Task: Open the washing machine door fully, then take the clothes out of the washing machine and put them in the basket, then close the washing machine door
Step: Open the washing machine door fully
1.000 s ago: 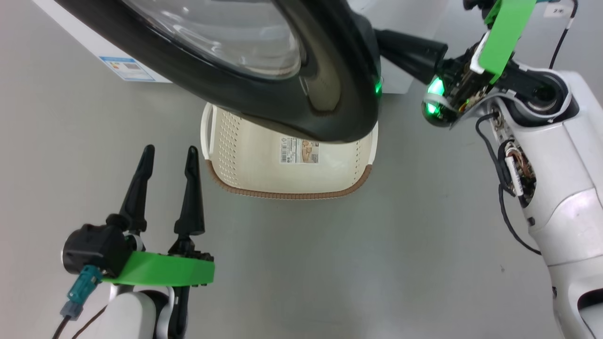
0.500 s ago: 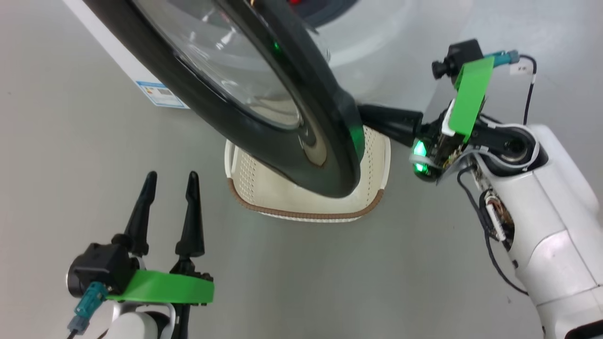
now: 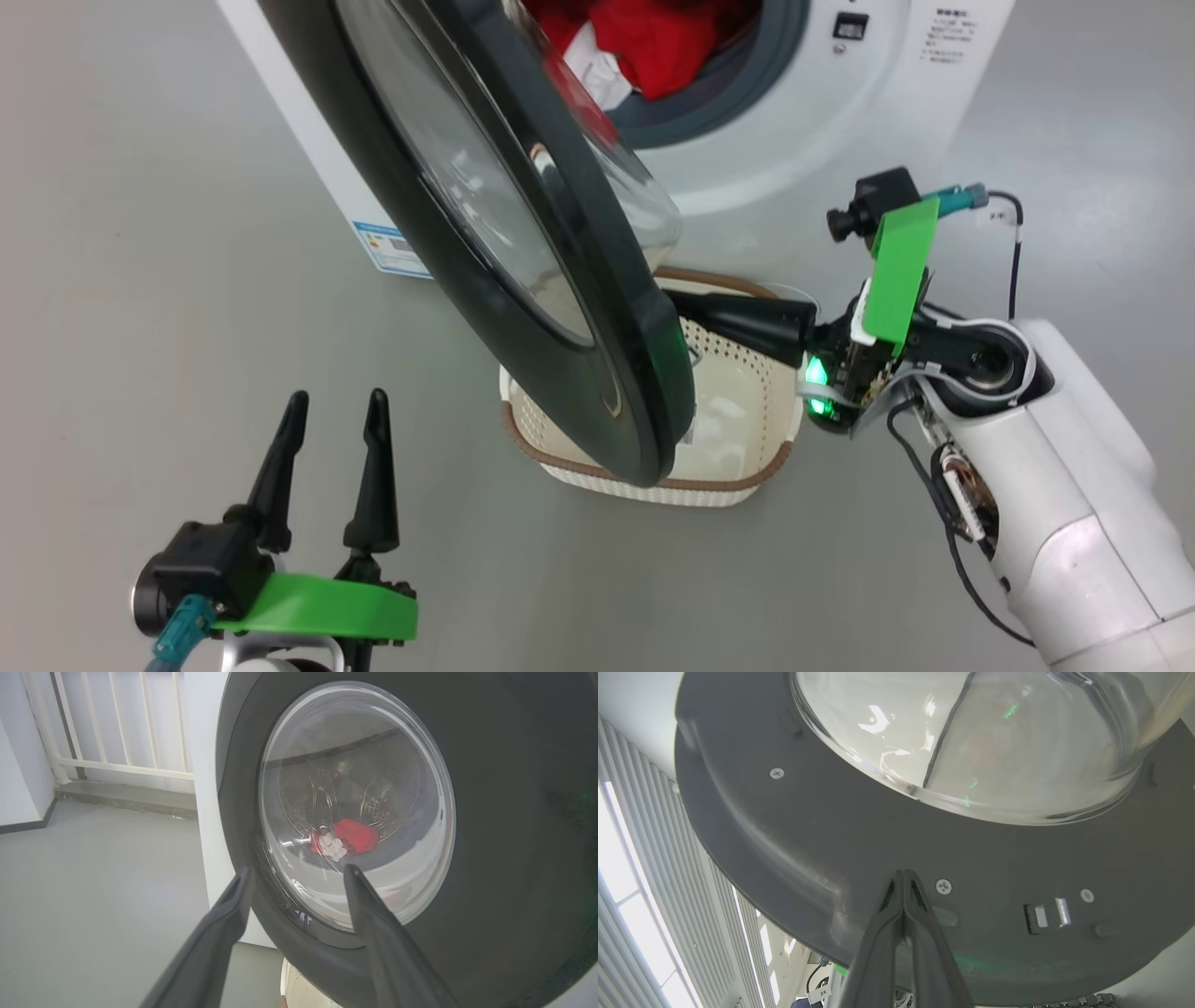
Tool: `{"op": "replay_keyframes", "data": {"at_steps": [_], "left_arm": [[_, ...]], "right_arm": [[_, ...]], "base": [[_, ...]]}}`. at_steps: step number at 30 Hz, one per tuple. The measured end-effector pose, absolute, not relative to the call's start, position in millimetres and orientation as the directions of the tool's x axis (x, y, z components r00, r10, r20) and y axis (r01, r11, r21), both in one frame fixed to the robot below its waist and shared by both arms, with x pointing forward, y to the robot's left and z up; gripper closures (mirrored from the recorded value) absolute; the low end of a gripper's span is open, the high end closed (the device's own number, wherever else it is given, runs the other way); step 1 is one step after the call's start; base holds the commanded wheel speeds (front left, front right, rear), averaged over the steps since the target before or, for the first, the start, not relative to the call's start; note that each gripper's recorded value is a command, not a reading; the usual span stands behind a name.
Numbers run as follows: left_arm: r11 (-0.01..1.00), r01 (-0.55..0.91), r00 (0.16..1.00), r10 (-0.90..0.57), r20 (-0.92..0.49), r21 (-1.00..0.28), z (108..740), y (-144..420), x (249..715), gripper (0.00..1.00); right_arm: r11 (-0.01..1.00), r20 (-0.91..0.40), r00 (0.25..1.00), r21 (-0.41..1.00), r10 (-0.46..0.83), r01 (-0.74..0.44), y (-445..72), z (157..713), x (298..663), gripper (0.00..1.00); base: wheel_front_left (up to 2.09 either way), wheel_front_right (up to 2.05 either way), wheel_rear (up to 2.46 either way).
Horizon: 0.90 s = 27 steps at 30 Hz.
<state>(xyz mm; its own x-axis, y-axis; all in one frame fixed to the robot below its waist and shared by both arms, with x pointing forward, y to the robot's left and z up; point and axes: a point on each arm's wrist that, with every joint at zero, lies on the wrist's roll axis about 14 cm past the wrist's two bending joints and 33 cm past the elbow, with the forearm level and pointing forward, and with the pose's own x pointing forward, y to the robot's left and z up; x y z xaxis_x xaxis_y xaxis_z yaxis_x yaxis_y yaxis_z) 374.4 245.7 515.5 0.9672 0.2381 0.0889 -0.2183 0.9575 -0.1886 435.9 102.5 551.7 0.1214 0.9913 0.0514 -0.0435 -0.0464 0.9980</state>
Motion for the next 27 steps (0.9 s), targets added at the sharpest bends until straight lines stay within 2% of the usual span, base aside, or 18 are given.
{"op": "replay_keyframes", "data": {"at_steps": [20, 27], "left_arm": [[0.92, -0.34, 0.921, 0.368, 0.127, -0.197, 528.9, 283.8, 308.1, 0.0], [0.908, -0.374, 0.905, 0.402, 0.139, -0.192, 532.0, 295.2, 289.5, 0.0]], "right_arm": [[-0.036, 0.032, -0.071, 0.998, 0.997, -0.058, 154.4, 563.2, 367.2, 1.0], [-0.019, 0.014, -0.107, 0.999, 0.994, -0.05, 168.5, 558.9, 350.8, 1.0]], "base": [[0.0, 0.0, 0.0], [0.0, 0.0, 0.0]]}}
